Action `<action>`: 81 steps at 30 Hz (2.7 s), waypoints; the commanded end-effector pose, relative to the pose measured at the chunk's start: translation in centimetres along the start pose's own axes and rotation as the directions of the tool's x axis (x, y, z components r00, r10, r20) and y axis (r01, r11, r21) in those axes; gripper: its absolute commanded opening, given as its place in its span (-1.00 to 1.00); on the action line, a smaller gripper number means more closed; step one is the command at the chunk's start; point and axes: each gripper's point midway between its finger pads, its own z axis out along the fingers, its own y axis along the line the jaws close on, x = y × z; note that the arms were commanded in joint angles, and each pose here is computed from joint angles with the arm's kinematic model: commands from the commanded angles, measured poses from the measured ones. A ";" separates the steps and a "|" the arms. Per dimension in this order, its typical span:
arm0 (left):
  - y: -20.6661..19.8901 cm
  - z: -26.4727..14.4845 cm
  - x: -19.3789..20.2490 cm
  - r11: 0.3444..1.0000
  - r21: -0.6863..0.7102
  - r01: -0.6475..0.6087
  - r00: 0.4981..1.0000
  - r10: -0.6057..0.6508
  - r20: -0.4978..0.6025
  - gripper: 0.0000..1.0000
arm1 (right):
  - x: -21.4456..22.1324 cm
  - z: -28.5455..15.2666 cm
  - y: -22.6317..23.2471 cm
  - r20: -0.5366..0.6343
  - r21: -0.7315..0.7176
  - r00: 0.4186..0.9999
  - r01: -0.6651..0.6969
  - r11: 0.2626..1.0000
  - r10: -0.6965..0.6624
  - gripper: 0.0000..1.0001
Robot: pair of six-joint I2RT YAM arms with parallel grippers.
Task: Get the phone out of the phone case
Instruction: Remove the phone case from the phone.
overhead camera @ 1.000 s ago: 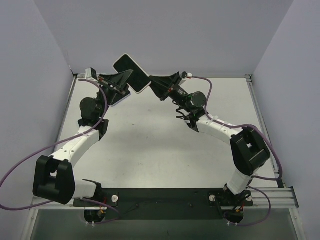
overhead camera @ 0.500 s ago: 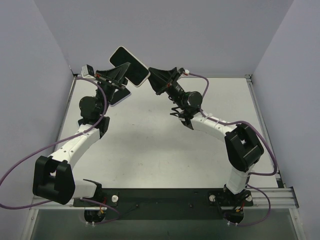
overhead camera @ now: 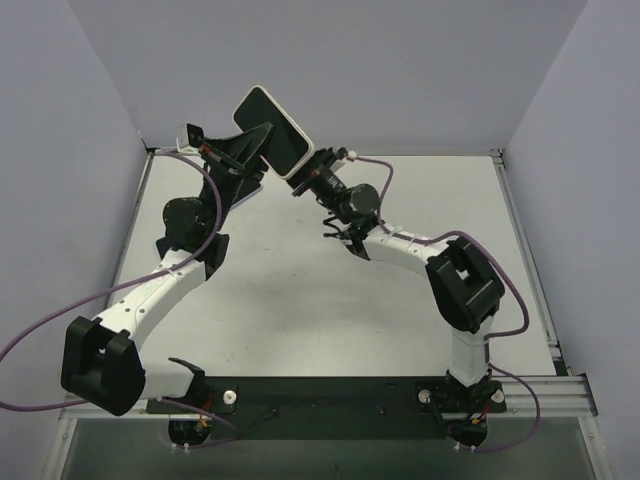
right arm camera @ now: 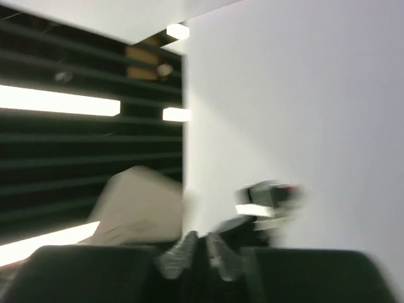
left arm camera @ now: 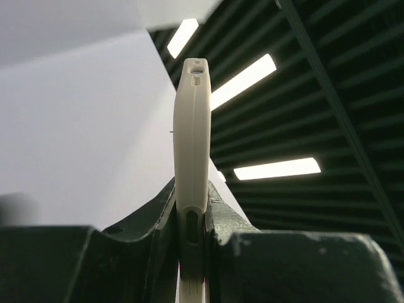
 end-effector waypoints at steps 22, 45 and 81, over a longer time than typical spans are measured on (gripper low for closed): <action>3.0 -10.5 10.1 0.967 -0.228 -0.118 0.844 -0.023 -0.536 -1.00 | -5.9 -17.0 -4.4 -0.091 0.486 0.981 0.193 0.852 -0.171 0.07; 10.0 -15.0 12.0 0.901 -0.328 -0.283 0.679 -0.053 -0.732 -1.00 | 0.9 -14.9 -2.0 -0.589 0.447 0.749 0.614 0.651 -0.302 0.15; 8.9 -12.1 11.7 0.924 -0.270 -0.272 0.690 -0.008 -0.723 -1.00 | 0.3 -15.1 -2.1 -0.508 0.367 0.840 0.411 0.835 -0.191 -0.70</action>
